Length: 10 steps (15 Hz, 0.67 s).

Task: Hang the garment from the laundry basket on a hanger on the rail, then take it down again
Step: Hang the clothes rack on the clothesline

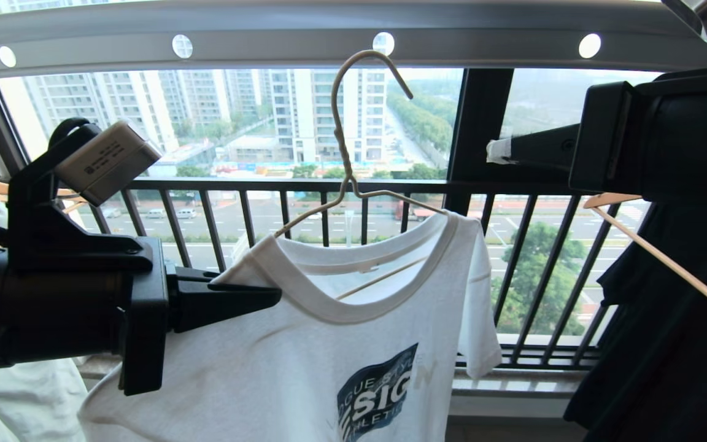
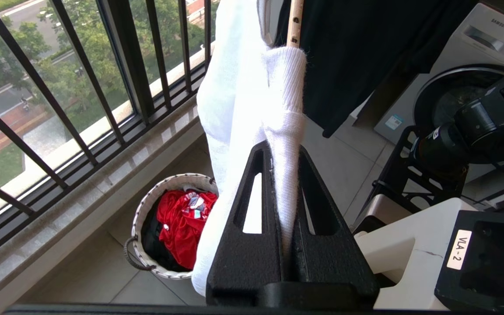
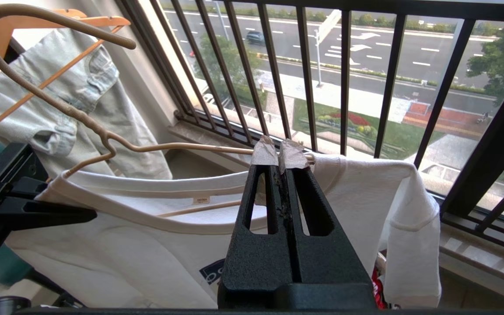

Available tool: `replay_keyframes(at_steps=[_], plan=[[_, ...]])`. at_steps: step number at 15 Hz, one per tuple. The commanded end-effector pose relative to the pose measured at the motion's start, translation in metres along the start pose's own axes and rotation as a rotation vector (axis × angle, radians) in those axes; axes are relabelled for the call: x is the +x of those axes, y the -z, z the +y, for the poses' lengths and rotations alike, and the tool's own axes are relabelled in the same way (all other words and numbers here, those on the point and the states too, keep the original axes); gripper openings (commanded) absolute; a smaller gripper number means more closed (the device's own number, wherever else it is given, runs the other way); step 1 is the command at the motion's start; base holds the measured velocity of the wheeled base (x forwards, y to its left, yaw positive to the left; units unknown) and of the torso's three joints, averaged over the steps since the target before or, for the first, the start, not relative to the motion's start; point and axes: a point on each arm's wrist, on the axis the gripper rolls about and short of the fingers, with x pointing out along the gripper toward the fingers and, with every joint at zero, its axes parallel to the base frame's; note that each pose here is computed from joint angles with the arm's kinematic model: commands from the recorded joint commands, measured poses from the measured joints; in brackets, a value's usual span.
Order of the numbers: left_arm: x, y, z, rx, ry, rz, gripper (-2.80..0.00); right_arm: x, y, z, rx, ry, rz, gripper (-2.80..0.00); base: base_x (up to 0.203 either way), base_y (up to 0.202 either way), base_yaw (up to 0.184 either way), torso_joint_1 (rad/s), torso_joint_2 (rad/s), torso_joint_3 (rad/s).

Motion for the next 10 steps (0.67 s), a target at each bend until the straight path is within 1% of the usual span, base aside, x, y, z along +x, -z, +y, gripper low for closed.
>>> replay_keyframes(at_steps=[1,6,10], plan=[[-0.0004,-0.0002,-0.0009,0.002,0.007,-0.002,-2.8,-0.0014,0.0007,-0.0004,0.001,0.001,0.001,-2.8,0.0,0.0,0.0,0.129,-0.25,-0.133],[-0.0022,-0.0013,-0.0033,0.01,0.016,-0.011,-2.8,-0.0041,0.0013,-0.0006,-0.007,-0.001,0.001,-2.8,0.0,0.0,0.0,0.102,-0.2,-0.108],[-0.002,-0.0008,-0.0055,0.013,0.025,-0.01,-2.8,-0.0087,0.0028,-0.0008,-0.015,-0.017,-0.001,-2.8,0.0,0.0,0.0,0.066,-0.14,-0.066]])
